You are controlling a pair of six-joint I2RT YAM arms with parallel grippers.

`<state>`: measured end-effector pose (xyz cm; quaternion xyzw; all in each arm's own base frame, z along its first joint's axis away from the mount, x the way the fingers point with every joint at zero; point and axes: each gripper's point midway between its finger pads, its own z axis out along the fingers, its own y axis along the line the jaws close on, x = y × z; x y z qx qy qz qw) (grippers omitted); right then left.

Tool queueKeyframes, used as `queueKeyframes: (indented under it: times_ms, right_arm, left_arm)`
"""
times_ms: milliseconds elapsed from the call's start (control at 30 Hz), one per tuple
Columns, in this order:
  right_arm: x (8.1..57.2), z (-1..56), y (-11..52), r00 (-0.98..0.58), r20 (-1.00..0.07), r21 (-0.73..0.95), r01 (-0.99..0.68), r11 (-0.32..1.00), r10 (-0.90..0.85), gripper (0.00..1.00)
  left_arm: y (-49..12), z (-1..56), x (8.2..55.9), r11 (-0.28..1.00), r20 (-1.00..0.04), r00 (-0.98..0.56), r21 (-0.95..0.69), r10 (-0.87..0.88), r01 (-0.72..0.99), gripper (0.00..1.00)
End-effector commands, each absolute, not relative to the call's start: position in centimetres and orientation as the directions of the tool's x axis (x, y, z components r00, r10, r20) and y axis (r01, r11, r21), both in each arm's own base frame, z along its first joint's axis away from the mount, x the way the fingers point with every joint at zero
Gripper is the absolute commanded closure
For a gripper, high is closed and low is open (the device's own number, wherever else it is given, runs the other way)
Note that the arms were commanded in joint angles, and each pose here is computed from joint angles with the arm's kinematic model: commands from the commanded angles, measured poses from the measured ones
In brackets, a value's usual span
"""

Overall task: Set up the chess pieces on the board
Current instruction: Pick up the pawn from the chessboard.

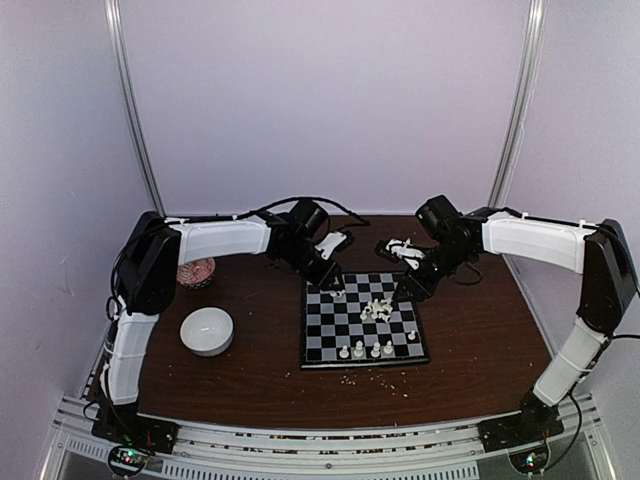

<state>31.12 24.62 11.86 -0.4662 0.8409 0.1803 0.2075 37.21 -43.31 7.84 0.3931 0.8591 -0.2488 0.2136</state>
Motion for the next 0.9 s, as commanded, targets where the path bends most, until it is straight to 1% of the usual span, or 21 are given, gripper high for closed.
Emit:
queueKeyframes:
  times_ms: [0,267,567,867]
  right_arm:
    - [31.3,11.8,24.5,-0.476,-0.519,0.088,-0.856,0.509,-0.710,0.62]
    - [31.3,11.7,24.4,-0.475,-0.518,0.086,-0.856,0.509,-0.711,0.62]
    - [31.3,11.5,24.3,-0.480,-0.514,0.090,-0.854,0.512,-0.711,0.62]
    - [31.2,11.4,24.3,-0.481,-0.510,0.090,-0.854,0.512,-0.713,0.62]
  left_arm:
    - [-43.3,7.8,38.0,0.583,-0.563,-0.584,-0.209,0.584,0.785,0.70]
    - [-42.9,7.1,38.8,0.620,-0.552,-0.600,-0.180,0.580,0.764,0.77]
    - [-42.9,6.5,38.9,0.619,-0.540,-0.603,-0.180,0.587,0.764,0.76]
    - [-42.7,6.2,39.0,0.631,-0.534,-0.609,-0.170,0.586,0.757,0.80]
